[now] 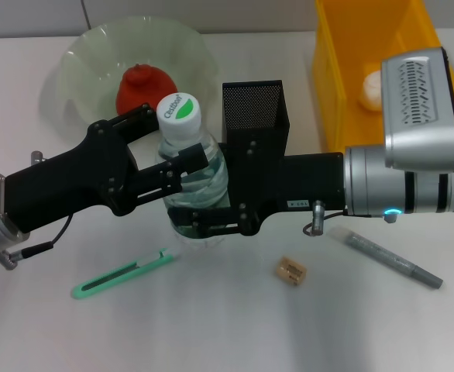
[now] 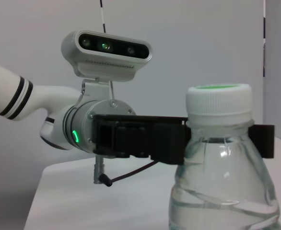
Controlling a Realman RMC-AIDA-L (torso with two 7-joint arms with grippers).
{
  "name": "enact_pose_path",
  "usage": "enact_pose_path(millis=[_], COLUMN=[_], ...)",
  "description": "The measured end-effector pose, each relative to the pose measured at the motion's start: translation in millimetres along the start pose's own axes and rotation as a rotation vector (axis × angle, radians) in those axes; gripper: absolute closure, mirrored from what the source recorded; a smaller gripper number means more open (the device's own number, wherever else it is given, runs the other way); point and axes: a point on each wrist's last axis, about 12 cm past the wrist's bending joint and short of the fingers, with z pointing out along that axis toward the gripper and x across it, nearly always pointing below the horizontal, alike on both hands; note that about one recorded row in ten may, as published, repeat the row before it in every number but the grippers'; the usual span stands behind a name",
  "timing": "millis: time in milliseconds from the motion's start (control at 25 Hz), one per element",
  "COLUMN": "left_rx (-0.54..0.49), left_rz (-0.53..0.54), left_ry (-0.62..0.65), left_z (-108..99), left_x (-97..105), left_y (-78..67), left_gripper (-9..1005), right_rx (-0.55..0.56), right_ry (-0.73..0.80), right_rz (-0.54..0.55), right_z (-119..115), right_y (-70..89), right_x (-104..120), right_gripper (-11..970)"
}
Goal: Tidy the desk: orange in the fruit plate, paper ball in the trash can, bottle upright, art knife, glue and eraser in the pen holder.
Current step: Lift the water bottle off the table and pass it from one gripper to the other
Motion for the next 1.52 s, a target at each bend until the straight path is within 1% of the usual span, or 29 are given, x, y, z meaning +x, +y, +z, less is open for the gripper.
enact_pose_path(millis=[240, 1080, 1200, 1440, 1520], left_rx=[-0.001, -0.006, -0.012, -0.017, -0.017], left_rz=[0.001, 0.03, 0.03, 0.03, 0.03], left_ry=[0.004, 0.009, 0.009, 0.009, 0.01], left_z=[0.7, 0.0, 0.2, 0.3, 0.3], left_x=[0.0, -3.3, -2.8, -2.9, -2.9], left_y=[0.7, 2.8, 3.2, 3.8, 3.9], left_gripper=[257, 272, 391, 528, 529], right_rx=[-0.016, -0.018, -0.016, -0.016, -0.016], right_ry=[0.007, 0.011, 0.012, 0.012, 0.012], right_rz=[-0.009, -0.002, 0.001, 0.0, 0.0], right_z=[4.2, 4.7, 4.8, 4.8, 4.8], right_y=[1.4, 1.5, 1.3, 1.2, 1.2], right_x=[-1.2, 0.3, 0.4, 0.3, 0.3], right_gripper=[232, 207, 204, 197, 194])
